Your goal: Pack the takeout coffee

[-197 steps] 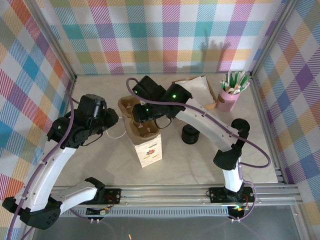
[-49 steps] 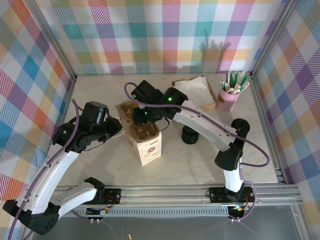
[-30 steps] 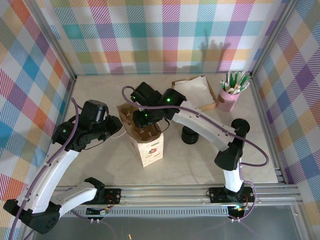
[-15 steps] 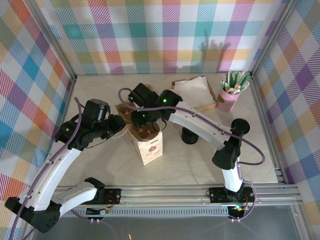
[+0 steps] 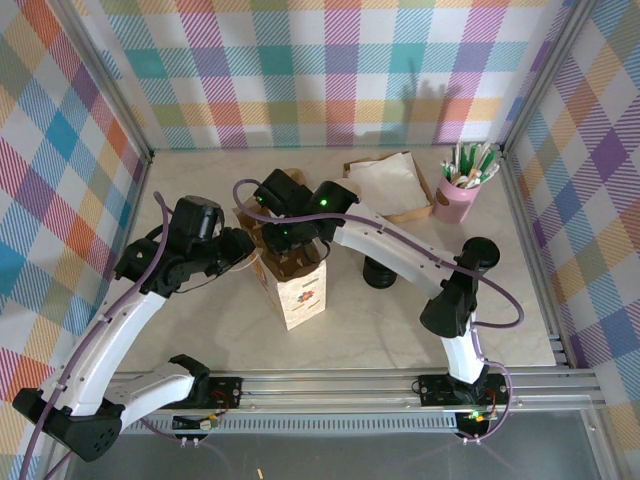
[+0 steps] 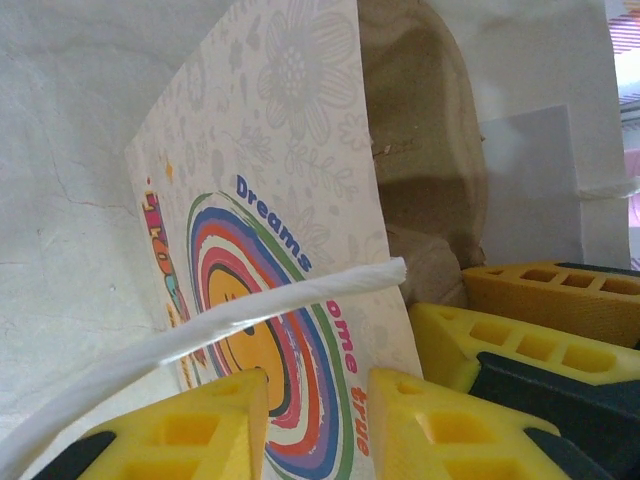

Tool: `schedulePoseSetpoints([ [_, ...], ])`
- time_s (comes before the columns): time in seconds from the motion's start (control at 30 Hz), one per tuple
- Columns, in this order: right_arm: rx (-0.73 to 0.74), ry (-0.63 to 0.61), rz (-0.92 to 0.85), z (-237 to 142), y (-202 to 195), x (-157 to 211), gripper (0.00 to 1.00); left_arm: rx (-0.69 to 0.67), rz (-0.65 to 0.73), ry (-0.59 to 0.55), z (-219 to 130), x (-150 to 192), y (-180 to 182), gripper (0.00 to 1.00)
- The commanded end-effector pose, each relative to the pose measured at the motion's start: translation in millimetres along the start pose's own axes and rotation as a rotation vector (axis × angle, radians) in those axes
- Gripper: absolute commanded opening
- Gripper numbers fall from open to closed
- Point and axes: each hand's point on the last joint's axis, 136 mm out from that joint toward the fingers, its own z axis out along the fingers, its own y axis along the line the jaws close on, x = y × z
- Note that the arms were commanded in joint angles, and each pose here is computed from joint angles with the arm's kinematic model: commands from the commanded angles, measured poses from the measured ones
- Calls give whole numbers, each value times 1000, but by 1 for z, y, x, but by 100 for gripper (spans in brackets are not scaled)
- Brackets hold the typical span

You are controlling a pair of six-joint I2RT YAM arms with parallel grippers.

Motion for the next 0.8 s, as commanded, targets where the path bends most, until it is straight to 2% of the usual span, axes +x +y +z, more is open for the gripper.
schedulePoseSetpoints([
  [0.0,20,19,-36,17,-1,4,29,39,-6,12,2,-1,-8,32],
  [0.3,41,39,-51,26,-4,9,28,55,-7,-18,-6,-4,-7,37],
  [0.47,44,45,-43,24,-4,12,28,70,-12,-74,-18,-9,-4,37],
  [0.77,53,52,-36,27,-5,17,29,117,-41,-55,-7,-8,-11,37],
])
